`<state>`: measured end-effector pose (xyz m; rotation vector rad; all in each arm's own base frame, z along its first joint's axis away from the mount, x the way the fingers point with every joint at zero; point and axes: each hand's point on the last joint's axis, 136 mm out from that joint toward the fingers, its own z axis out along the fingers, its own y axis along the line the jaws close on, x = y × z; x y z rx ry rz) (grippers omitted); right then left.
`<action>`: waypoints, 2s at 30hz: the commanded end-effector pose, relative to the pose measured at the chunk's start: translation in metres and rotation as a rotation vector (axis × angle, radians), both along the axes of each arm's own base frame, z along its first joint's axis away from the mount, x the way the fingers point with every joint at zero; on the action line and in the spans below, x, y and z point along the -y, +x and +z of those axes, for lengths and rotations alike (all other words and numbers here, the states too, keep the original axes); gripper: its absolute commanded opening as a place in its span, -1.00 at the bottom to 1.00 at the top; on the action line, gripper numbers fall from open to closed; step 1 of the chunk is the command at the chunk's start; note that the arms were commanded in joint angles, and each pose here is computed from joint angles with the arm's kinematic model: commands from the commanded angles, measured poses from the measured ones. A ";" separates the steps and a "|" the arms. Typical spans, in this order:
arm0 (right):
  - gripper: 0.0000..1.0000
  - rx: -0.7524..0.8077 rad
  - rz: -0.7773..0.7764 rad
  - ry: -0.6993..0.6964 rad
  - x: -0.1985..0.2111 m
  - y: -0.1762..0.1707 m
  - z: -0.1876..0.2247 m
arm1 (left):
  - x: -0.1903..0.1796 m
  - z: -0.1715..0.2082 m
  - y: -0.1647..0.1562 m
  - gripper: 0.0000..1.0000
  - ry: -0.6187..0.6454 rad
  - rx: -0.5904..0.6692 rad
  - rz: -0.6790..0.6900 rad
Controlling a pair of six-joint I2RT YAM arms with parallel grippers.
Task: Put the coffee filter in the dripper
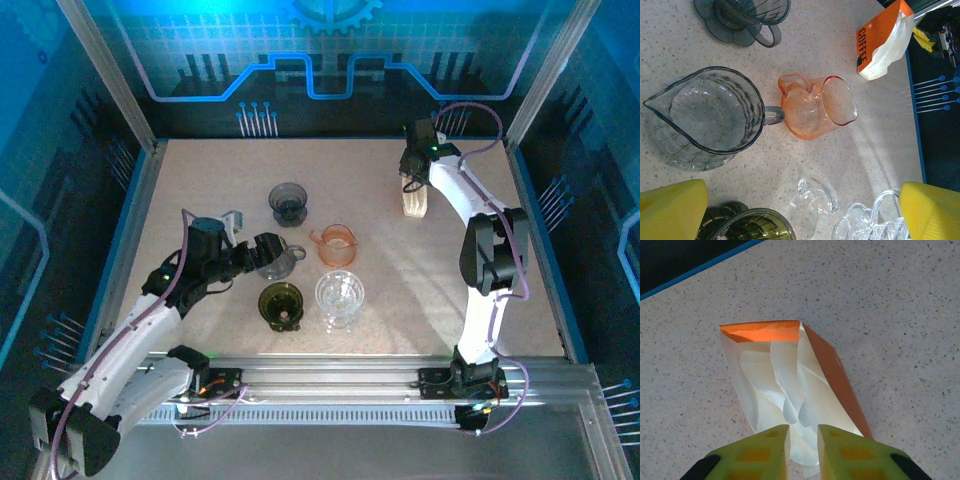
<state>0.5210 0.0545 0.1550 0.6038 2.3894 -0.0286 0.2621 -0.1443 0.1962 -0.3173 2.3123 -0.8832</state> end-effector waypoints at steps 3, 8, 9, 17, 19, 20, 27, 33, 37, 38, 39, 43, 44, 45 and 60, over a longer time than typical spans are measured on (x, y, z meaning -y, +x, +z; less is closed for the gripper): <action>-0.55 0.006 -0.076 0.004 0.013 0.008 0.000 | 0.006 -0.003 -0.002 0.98 0.009 0.014 -0.048; -0.55 0.000 -0.094 0.005 0.015 0.009 -0.004 | 0.005 -0.004 -0.002 0.98 0.011 0.008 -0.047; -0.55 -0.001 -0.097 0.004 0.015 0.010 -0.005 | 0.005 -0.003 -0.002 0.98 0.010 0.010 -0.047; -0.55 -0.010 -0.113 0.000 0.017 0.014 -0.008 | 0.006 -0.005 -0.002 0.98 0.010 0.006 -0.048; -0.55 -0.012 -0.119 0.003 0.018 0.014 -0.010 | 0.006 -0.005 -0.002 0.98 0.008 0.005 -0.049; -0.54 -0.012 -0.117 0.004 0.017 0.015 -0.010 | 0.006 -0.005 -0.002 0.98 0.009 0.005 -0.049; -0.53 -0.024 -0.115 0.012 0.016 0.018 -0.017 | 0.007 -0.006 -0.001 0.98 0.007 0.001 -0.050; -0.53 -0.034 -0.127 0.008 0.018 0.017 -0.021 | 0.006 -0.006 -0.002 0.98 0.008 -0.002 -0.050; -0.54 -0.049 -0.131 0.006 0.020 0.016 -0.028 | 0.006 -0.006 -0.002 0.98 0.008 -0.001 -0.049; -0.54 -0.051 -0.133 0.008 0.020 0.015 -0.029 | 0.006 -0.007 -0.003 0.98 0.008 -0.003 -0.048; -0.56 -0.053 -0.133 0.008 0.020 0.015 -0.030 | 0.006 -0.006 -0.003 0.97 0.007 -0.003 -0.048; -0.62 -0.056 -0.133 0.009 0.021 0.015 -0.033 | 0.006 -0.008 -0.003 0.98 0.007 -0.007 -0.049; -0.64 -0.055 -0.131 0.010 0.020 0.015 -0.032 | 0.006 -0.007 -0.003 0.98 0.007 -0.006 -0.048; -0.68 -0.053 -0.130 0.011 0.020 0.015 -0.032 | 0.006 -0.008 -0.003 0.98 0.007 -0.007 -0.048; -0.97 0.001 -0.103 0.013 0.019 0.005 -0.005 | 0.006 -0.006 -0.003 0.98 0.001 -0.007 -0.046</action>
